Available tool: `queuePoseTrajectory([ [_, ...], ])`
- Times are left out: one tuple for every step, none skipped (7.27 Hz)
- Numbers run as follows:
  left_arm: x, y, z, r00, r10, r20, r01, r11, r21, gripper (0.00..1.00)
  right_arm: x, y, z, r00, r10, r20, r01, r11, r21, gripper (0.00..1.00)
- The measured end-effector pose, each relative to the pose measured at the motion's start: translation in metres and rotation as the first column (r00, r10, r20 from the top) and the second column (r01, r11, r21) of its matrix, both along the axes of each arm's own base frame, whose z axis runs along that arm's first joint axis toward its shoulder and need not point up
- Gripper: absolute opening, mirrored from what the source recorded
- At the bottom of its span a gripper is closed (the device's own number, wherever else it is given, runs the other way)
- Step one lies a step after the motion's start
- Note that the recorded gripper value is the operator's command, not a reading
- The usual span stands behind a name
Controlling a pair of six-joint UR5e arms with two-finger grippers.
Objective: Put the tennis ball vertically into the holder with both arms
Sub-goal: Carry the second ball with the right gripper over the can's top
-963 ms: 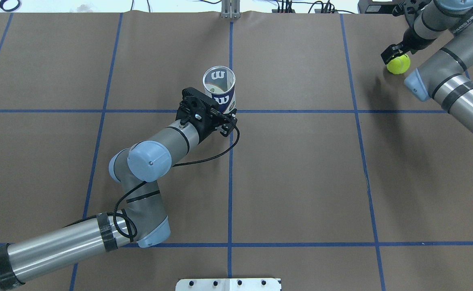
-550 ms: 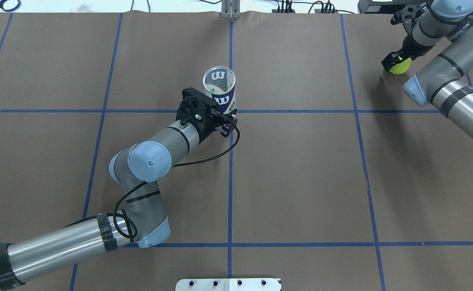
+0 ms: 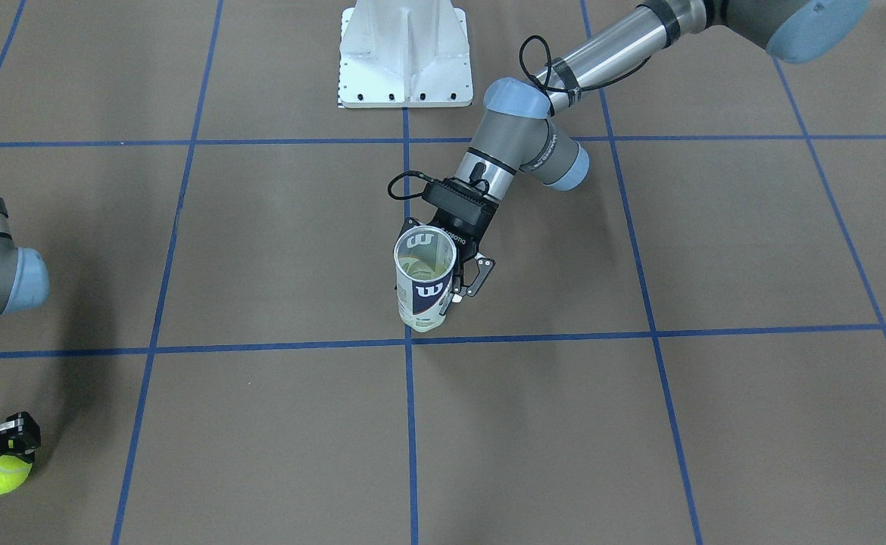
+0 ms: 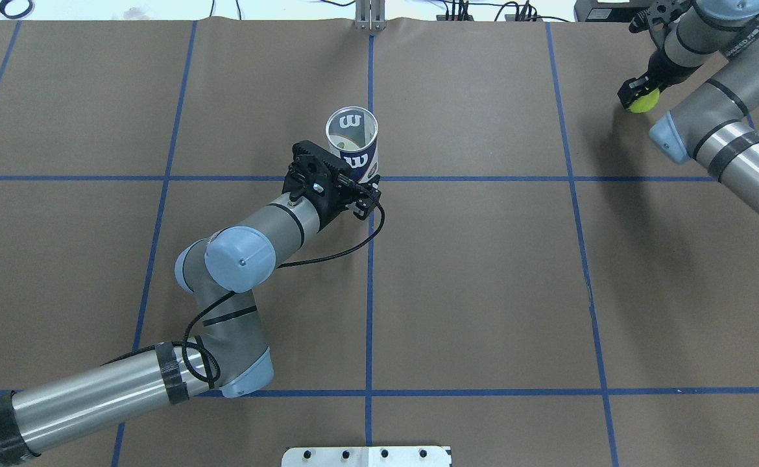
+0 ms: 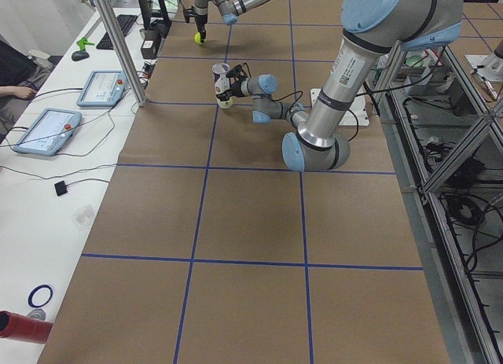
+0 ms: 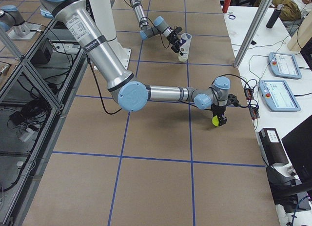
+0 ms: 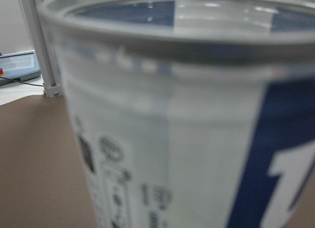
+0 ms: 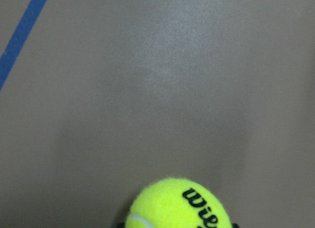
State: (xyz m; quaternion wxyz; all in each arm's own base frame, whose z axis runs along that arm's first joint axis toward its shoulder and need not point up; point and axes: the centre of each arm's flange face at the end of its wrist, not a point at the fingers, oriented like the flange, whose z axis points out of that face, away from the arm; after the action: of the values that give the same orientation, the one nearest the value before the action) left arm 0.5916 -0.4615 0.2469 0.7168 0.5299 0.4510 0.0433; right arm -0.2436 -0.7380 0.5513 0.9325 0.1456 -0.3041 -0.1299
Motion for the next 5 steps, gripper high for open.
queuePoseTrajectory([
  [0.0, 0.0, 0.0, 1.0, 0.0, 0.0, 0.0, 1.0, 0.0, 0.77, 0.015, -0.006, -0.016, 0.999, 0.003, 0.054, -0.003, 1.0, -0.003, 0.0],
  [0.0, 0.0, 0.0, 1.0, 0.0, 0.0, 0.0, 1.0, 0.0, 0.77, 0.03, -0.011, -0.047, 0.991, 0.011, 0.131, -0.009, 1.0, -0.017, 0.0],
  [0.0, 0.0, 0.0, 1.0, 0.0, -0.001, 0.0, 1.0, 0.0, 0.77, 0.034, -0.012, -0.093, 0.978, 0.049, 0.205, -0.039, 0.998, -0.053, 0.0],
  [0.0, 0.0, -0.002, 1.0, 0.0, -0.003, 0.0, 1.0, 0.001, 0.77, 0.027, -0.009, -0.146, 0.956, 0.109, 0.273, -0.083, 0.991, -0.106, 0.0],
  [0.0, 0.0, -0.005, 1.0, 0.0, -0.008, 0.0, 1.0, 0.004, 0.77, 0.006, 0.003, -0.198, 0.931, 0.153, 0.333, -0.106, 0.982, -0.155, 0.0],
])
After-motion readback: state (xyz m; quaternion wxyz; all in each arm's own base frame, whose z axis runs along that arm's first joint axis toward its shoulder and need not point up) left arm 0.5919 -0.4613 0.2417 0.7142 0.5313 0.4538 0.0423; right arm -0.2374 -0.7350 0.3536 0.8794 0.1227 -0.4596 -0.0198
